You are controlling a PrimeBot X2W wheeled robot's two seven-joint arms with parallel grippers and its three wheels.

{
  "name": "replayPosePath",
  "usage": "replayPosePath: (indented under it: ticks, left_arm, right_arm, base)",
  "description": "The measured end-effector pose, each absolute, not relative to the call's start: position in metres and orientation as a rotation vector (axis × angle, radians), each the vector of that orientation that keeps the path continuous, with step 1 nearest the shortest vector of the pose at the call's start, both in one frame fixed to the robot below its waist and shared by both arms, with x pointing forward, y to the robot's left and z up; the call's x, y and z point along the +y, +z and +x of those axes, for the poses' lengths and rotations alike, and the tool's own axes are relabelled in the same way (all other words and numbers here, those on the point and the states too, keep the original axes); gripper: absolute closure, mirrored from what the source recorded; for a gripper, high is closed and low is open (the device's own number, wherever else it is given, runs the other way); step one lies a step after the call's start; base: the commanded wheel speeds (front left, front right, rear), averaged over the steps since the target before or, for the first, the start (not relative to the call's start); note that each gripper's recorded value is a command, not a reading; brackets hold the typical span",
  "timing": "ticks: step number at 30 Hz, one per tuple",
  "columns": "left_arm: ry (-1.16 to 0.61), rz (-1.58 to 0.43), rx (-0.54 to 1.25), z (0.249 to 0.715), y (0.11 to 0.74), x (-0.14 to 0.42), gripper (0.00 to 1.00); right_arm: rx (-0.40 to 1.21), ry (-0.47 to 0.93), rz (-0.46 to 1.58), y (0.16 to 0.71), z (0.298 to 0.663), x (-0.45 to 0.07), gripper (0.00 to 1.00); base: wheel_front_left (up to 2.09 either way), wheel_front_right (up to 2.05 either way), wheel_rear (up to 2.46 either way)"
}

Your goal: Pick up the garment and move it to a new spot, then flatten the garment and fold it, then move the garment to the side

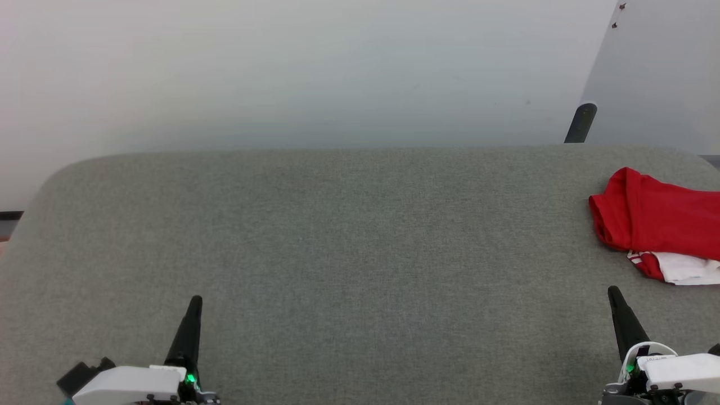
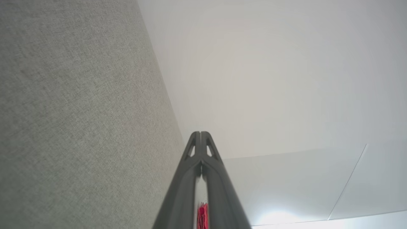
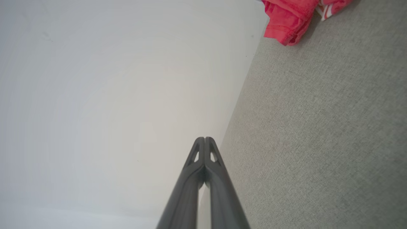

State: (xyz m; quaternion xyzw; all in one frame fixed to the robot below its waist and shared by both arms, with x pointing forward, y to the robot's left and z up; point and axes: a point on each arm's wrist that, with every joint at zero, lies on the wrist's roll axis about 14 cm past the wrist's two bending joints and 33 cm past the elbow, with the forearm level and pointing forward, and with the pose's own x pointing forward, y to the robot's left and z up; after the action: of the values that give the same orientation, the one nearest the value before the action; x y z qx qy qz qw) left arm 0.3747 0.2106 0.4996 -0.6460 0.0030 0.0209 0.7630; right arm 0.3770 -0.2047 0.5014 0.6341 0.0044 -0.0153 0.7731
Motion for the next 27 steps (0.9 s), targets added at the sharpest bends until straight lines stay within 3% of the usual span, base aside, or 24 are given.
replayPosePath:
  ticks: [27]
  left_arm:
    - [0.007,-1.575,0.010,0.388,0.504,0.199,1.00]
  right_arm:
    - [0.007,-0.006,1.571,0.505,0.388,-0.200,1.00]
  base:
    - [0.00,0.00,0.00]
